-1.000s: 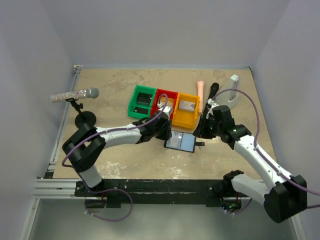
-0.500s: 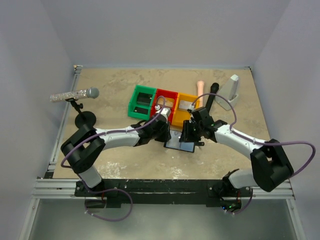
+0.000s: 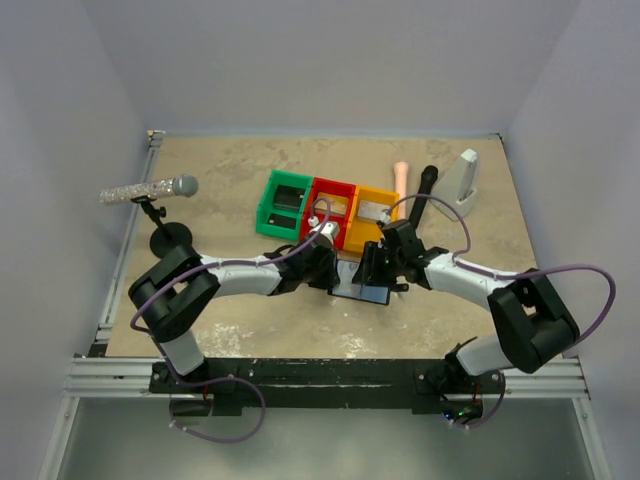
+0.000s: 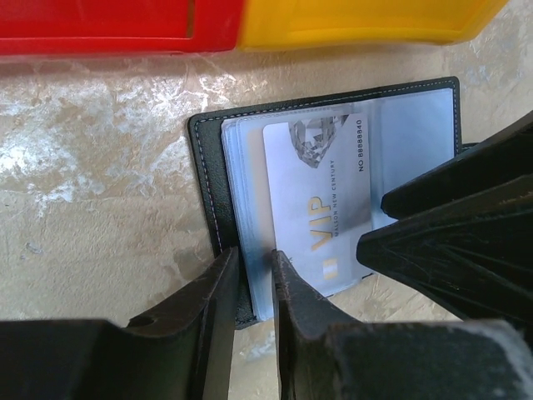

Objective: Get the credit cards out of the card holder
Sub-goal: Remove the credit card from the card holder.

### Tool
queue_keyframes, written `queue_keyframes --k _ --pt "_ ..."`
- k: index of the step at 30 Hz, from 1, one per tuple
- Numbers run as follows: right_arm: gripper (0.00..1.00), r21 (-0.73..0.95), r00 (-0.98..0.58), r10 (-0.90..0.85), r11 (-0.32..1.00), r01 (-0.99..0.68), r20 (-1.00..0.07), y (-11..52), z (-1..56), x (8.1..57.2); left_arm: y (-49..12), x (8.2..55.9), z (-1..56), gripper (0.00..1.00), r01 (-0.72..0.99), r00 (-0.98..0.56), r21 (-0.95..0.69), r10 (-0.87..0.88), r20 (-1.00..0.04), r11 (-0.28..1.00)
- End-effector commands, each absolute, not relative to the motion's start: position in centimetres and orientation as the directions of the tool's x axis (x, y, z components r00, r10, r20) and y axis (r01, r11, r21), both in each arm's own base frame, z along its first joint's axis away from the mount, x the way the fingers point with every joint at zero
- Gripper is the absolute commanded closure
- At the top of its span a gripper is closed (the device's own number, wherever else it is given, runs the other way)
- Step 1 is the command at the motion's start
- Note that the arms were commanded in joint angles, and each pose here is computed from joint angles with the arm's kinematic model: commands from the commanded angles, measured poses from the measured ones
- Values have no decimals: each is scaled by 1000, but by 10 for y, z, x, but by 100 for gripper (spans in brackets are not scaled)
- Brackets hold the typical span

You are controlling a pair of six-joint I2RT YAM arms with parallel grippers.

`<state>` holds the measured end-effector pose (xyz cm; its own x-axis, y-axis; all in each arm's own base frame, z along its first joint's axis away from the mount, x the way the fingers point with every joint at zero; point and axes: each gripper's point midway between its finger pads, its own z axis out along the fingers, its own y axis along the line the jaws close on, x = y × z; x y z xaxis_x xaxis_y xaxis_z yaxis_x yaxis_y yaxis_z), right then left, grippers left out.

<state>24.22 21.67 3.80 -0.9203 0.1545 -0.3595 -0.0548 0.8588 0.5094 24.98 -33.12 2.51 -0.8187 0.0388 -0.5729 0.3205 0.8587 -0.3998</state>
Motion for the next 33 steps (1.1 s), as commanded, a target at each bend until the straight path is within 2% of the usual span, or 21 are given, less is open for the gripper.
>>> queue_keyframes --k 1,12,33 --pt "54 561 -901 212 827 -40 -378 226 42 252 -330 244 16 74 303 -836 -429 21 -549 851" --pt "57 579 -897 255 816 -1 -361 223 29 250 -320 231 3 77 279 -858 -432 21 -513 858" --pt "88 616 -895 259 787 -23 -364 217 20 242 -306 216 -11 80 237 -882 -429 7 -472 872"
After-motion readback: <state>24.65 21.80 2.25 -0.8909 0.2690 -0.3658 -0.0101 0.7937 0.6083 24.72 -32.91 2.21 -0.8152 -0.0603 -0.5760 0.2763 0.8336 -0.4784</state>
